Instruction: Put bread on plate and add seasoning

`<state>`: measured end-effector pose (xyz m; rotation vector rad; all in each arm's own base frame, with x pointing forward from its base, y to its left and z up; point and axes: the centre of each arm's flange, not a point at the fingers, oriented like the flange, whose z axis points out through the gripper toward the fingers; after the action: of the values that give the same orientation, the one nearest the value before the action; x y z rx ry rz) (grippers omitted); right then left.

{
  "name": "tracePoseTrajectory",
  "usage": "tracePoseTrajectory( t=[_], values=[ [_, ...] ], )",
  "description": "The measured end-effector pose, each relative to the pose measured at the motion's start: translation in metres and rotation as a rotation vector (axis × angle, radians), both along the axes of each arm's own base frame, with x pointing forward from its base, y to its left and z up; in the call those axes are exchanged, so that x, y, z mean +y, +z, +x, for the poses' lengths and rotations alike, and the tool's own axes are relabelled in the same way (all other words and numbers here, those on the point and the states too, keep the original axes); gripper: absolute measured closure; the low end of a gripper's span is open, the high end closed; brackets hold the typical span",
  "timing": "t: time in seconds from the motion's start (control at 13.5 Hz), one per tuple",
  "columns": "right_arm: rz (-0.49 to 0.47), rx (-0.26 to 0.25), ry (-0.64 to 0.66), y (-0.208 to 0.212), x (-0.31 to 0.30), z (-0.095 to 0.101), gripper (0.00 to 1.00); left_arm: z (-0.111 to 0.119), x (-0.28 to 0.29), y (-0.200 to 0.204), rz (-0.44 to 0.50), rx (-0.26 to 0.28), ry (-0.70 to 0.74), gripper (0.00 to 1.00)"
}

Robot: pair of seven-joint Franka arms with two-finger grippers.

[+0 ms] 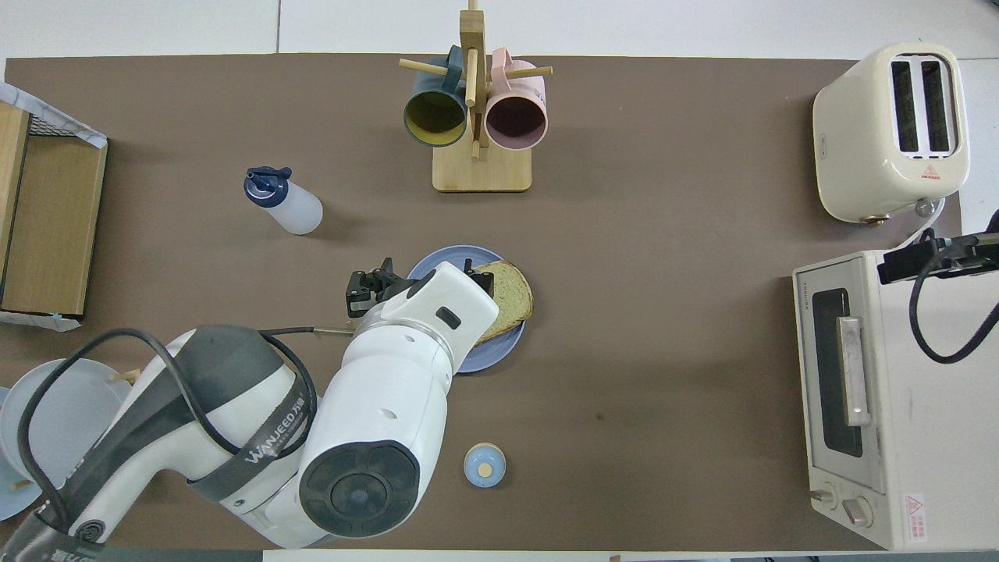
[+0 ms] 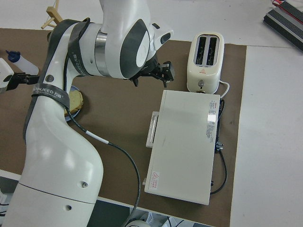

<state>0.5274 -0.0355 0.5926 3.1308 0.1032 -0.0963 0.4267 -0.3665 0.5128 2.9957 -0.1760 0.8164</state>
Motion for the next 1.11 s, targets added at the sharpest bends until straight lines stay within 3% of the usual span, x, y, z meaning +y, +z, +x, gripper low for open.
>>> tracePoseTrajectory(
  t=[0.22,0.52,0.82,1.11],
  values=[
    [0.0,0.0,0.0,0.0,0.0,0.0,0.0,0.014,0.01,0.034,0.019,0.052,-0.032,0.0],
    [0.0,0.0,0.0,0.0,0.0,0.0,0.0,0.036,0.043,0.051,0.07,0.129,-0.052,0.0],
    [0.0,0.0,0.0,0.0,0.0,0.0,0.0,0.069,0.109,0.073,0.114,0.221,-0.082,0.0],
    [0.0,0.0,0.0,0.0,0.0,0.0,0.0,0.096,0.183,0.071,0.132,0.297,-0.122,0.0]
  ],
)
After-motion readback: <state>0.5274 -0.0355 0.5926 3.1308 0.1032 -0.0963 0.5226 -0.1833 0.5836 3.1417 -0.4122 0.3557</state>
